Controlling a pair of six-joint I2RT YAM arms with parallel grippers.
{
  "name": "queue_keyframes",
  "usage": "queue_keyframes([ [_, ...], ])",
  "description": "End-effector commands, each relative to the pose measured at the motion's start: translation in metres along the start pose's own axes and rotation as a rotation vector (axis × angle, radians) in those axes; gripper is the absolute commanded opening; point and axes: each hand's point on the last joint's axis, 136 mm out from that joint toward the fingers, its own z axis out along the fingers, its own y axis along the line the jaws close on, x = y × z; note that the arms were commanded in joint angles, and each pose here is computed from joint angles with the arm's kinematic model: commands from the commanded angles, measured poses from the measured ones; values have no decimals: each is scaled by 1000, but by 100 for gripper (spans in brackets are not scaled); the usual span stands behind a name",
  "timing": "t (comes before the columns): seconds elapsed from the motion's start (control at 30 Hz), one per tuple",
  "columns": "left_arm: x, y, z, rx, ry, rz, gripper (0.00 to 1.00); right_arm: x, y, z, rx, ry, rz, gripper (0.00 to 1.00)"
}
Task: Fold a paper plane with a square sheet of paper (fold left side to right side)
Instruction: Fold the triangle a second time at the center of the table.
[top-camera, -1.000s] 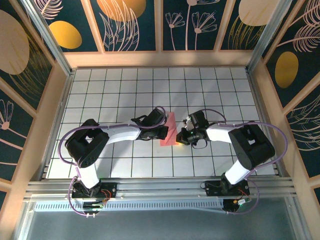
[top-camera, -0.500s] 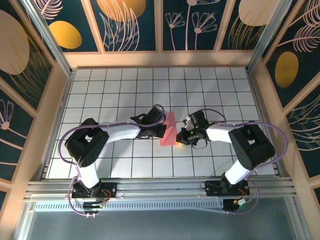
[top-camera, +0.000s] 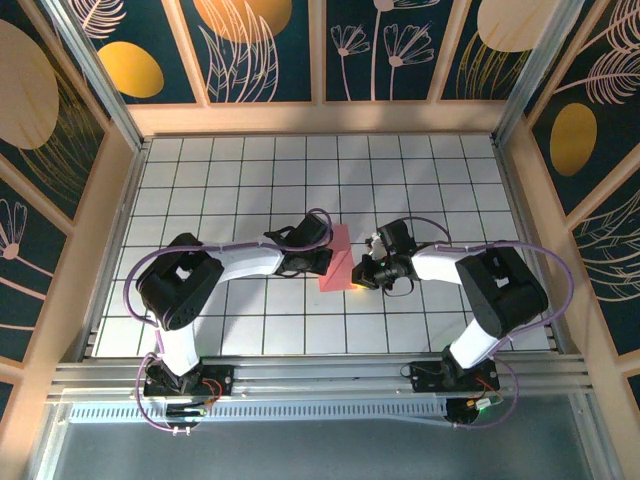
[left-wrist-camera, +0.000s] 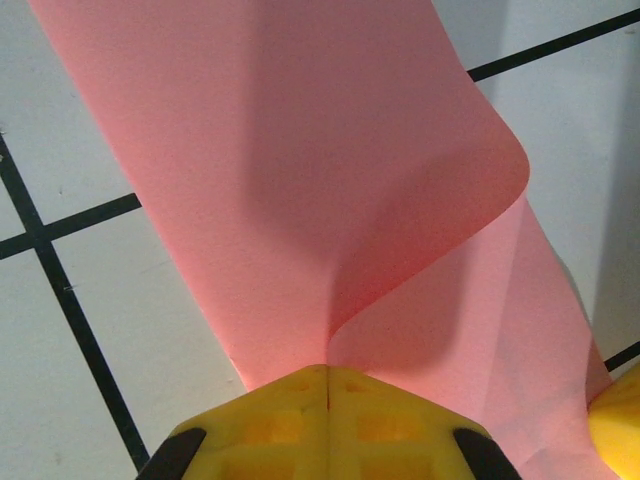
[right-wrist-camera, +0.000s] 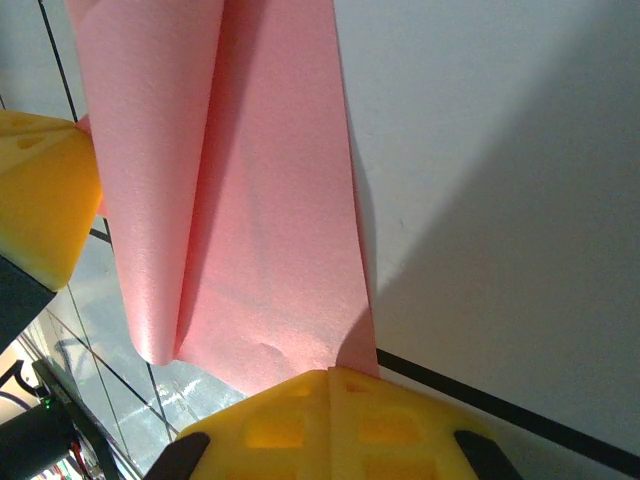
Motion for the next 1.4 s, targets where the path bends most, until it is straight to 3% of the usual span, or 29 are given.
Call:
queue_keyframes([
  [0.0, -5, 6, 0, -30, -1, 11, 0, 20, -37, 9, 150, 54, 38, 0],
  [1.37, -5, 7, 10, -43, 5, 21, 0, 21, -38, 10, 158, 58, 37, 0],
])
